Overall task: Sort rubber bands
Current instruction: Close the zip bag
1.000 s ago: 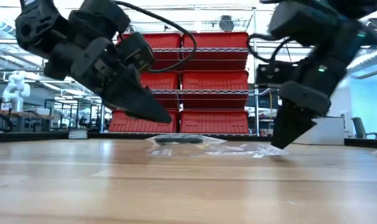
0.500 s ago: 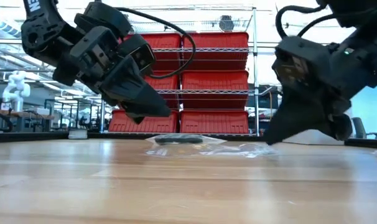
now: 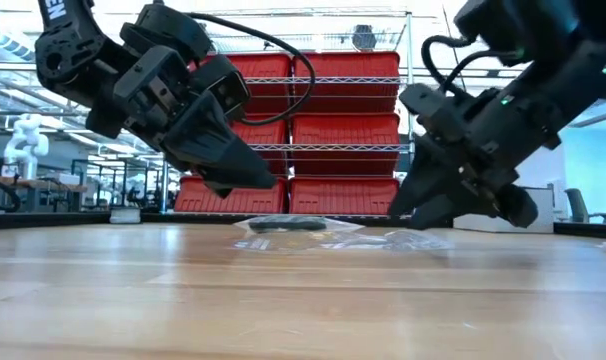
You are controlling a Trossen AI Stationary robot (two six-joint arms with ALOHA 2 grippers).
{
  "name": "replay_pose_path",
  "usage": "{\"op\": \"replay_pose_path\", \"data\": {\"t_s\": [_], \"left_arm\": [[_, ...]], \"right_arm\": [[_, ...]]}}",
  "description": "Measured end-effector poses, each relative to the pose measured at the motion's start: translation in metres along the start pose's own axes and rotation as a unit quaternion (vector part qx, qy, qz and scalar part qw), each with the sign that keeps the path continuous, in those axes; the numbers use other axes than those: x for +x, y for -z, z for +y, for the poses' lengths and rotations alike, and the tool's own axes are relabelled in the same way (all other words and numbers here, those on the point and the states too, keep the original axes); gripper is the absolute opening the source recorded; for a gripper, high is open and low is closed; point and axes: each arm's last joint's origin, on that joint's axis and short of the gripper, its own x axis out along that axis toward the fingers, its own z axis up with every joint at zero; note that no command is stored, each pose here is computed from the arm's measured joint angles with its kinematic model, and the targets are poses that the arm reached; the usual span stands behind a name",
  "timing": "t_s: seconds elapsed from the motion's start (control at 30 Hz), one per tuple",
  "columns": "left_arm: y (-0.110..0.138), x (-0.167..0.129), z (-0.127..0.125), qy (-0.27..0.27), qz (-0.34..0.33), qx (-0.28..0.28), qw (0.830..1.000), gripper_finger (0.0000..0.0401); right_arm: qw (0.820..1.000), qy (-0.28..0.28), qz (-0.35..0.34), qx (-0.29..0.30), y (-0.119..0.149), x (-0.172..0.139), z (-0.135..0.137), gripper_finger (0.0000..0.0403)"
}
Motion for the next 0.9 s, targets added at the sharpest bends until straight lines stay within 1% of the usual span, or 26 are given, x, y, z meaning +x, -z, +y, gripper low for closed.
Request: {"op": "replay_pose_path", "data": {"t_s": [0.17,0.27,0.33,0.43,0.5,0.57,0.63,0.73,0.9], "left_arm": [[-0.001,-0.001,0.003,-0.009,-0.003,-0.001,1.000,0.0143],[-0.001,-0.001,0.004,-0.019,-0.006,0.005,1.000,0.0143],[-0.002,-0.001,0.006,-0.030,-0.010,0.008,0.999,0.0143],[-0.004,-0.001,0.006,-0.043,-0.023,0.012,0.999,0.0143],[-0.006,-0.001,0.006,-0.045,-0.030,0.015,0.998,0.0143],[-0.007,-0.002,0.007,-0.046,-0.034,0.015,0.998,0.0143],[-0.007,-0.002,0.009,-0.049,-0.035,0.014,0.998,0.0143],[-0.008,-0.002,0.009,-0.050,-0.039,0.015,0.998,0.0143],[-0.010,-0.002,0.007,-0.019,-0.044,0.019,0.999,0.0143]], "right_arm": [[1.000,0.005,0.010,0.009,0.000,0.006,-0.003,0.0143],[1.000,-0.001,0.003,-0.005,0.000,0.007,-0.002,0.0127],[1.000,-0.013,-0.001,-0.021,-0.001,0.008,0.001,0.0107],[0.998,-0.027,-0.008,-0.049,-0.002,0.008,0.004,0.0063],[0.997,-0.034,-0.014,-0.067,-0.003,0.007,0.006,0.0028],[0.996,-0.034,-0.017,-0.083,-0.003,0.007,0.006,0.0007],[0.995,-0.033,-0.018,-0.094,-0.003,0.007,0.006,0.0008],[0.991,-0.035,-0.021,-0.128,-0.004,0.007,0.009,0.0005],[0.978,-0.063,-0.021,-0.199,-0.010,0.005,0.028,0.0002]]}}
